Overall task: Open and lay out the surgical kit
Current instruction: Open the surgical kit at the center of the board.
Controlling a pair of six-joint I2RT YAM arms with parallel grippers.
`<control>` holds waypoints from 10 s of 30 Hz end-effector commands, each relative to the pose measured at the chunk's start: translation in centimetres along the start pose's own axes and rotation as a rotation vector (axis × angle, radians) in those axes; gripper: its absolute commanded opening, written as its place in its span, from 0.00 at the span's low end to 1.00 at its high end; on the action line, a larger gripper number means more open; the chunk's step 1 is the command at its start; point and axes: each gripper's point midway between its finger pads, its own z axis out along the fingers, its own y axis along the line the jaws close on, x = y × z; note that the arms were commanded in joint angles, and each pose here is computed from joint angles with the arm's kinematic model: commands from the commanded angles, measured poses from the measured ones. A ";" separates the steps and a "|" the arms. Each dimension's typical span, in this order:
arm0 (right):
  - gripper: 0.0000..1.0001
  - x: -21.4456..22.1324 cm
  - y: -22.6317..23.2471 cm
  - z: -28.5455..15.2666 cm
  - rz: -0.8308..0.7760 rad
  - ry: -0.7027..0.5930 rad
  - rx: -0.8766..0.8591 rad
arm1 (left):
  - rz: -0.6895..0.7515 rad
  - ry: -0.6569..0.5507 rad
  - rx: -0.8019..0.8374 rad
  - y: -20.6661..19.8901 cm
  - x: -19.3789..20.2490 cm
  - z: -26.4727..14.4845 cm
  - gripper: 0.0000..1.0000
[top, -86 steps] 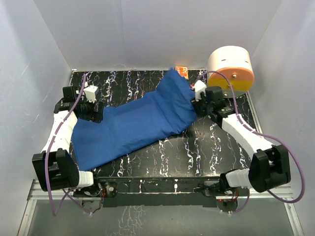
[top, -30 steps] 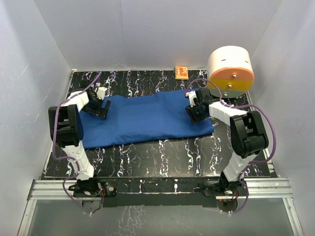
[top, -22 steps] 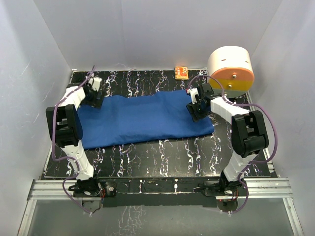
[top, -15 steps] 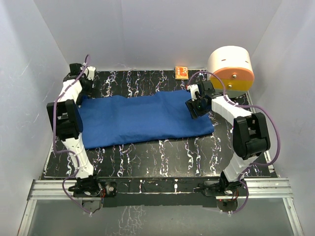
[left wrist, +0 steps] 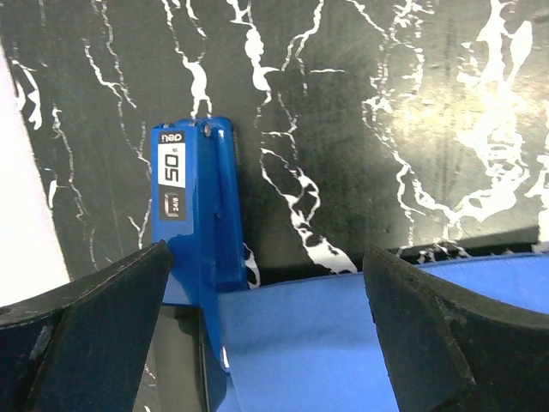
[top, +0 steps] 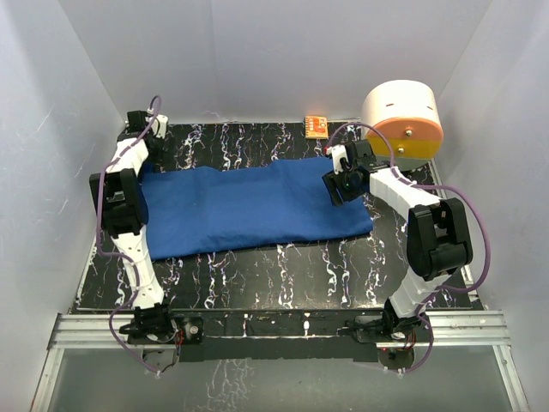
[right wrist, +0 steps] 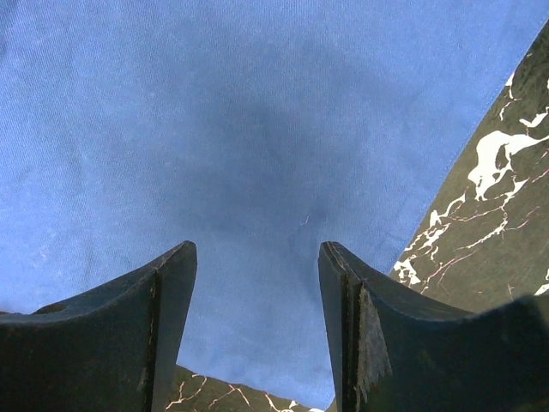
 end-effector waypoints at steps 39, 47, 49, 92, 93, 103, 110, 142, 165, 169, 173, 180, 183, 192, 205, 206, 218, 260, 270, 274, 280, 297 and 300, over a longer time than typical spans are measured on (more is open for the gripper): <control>0.58 -0.1 0.1 -0.3 0.003 -0.035 -0.014 | 0.383 -0.036 -0.246 9.7 -1.1 0.3 0.95; 0.58 0.2 0.6 -0.1 0.001 -0.031 -0.040 | 0.324 -0.044 -0.227 9.1 -1.0 -2.2 0.99; 0.59 0.2 0.7 -0.1 -0.001 -0.032 -0.044 | 0.331 -0.020 -0.247 9.3 -0.2 -2.3 0.99; 0.57 -8.2 -4.2 0.1 0.051 -0.173 0.145 | 0.100 -0.256 0.032 1.8 -4.4 -10.6 0.96; 0.57 -8.5 -4.4 0.3 0.051 -0.172 0.150 | 0.094 -0.234 0.067 0.8 -3.8 -10.5 0.96; 0.59 -9.6 -5.7 4.1 -0.011 -0.092 0.144 | 0.135 -0.090 0.254 -5.9 2.6 -7.9 0.91; 0.59 -9.0 -6.9 6.6 -0.039 -0.032 0.169 | 0.196 0.045 0.246 -5.3 4.8 -4.3 0.89; 0.56 -5.6 -12.0 11.2 0.036 0.042 0.221 | 0.294 0.116 0.101 -3.9 4.2 5.0 0.88; 0.55 -13.0 -15.3 9.5 0.061 -0.081 0.315 | 0.094 -0.028 0.073 1.4 -3.4 2.4 0.87; 0.54 -12.5 -15.8 9.9 0.089 -0.074 0.312 | 0.053 -0.045 0.067 2.1 -3.4 3.0 0.84; 0.53 -11.6 -15.5 10.3 0.125 -0.060 0.274 | 0.029 -0.042 0.074 2.1 -3.0 3.8 0.82; 0.52 -10.1 -14.9 10.6 0.167 -0.038 0.214 | -0.030 -0.024 0.119 1.5 -1.7 4.7 0.75; 0.47 -9.7 -14.8 10.8 0.178 -0.029 0.194 | -0.056 -0.025 0.150 1.0 -1.3 4.9 0.68; 0.22 -11.1 -14.1 9.7 0.169 -0.072 0.145 | -0.096 -0.056 0.193 0.1 -1.8 4.9 0.43; 0.00 -14.4 -13.0 6.4 0.132 -0.174 0.079 | -0.045 -0.126 0.227 0.1 -3.9 3.1 0.00; 0.00 -14.8 -12.8 5.9 0.126 -0.186 0.073 | -0.041 -0.135 0.232 0.1 -4.1 2.8 0.00; 0.00 -17.1 -8.3 -0.2 0.007 -0.319 -0.105 | -0.034 -0.285 0.210 0.6 -7.9 -2.8 0.00; 0.00 -0.1 10.3 -9.7 -0.343 -0.254 -0.522 | 0.906 -0.591 0.970 -30.4 -3.8 -20.5 0.72; 0.00 -2.1 9.6 -13.1 -0.335 -0.287 -0.476 | 1.166 -0.598 0.915 -31.6 -2.9 -20.2 0.85; 0.00 -2.7 9.8 -14.0 -0.324 -0.279 -0.497 | 1.217 -0.600 0.843 -32.1 -3.6 -19.1 0.93; 0.00 -2.9 10.1 -15.6 -0.341 -0.271 -0.514 | 1.240 -0.610 0.739 -32.5 -5.2 -17.1 0.95; 0.00 -2.2 11.9 -19.8 -0.395 -0.301 -0.587 | 1.246 -0.590 0.798 -33.0 -3.7 -17.2 0.80; 0.00 -1.7 12.0 -20.1 -0.404 -0.296 -0.592 | 1.237 -0.584 0.847 -33.3 -3.3 -18.2 0.75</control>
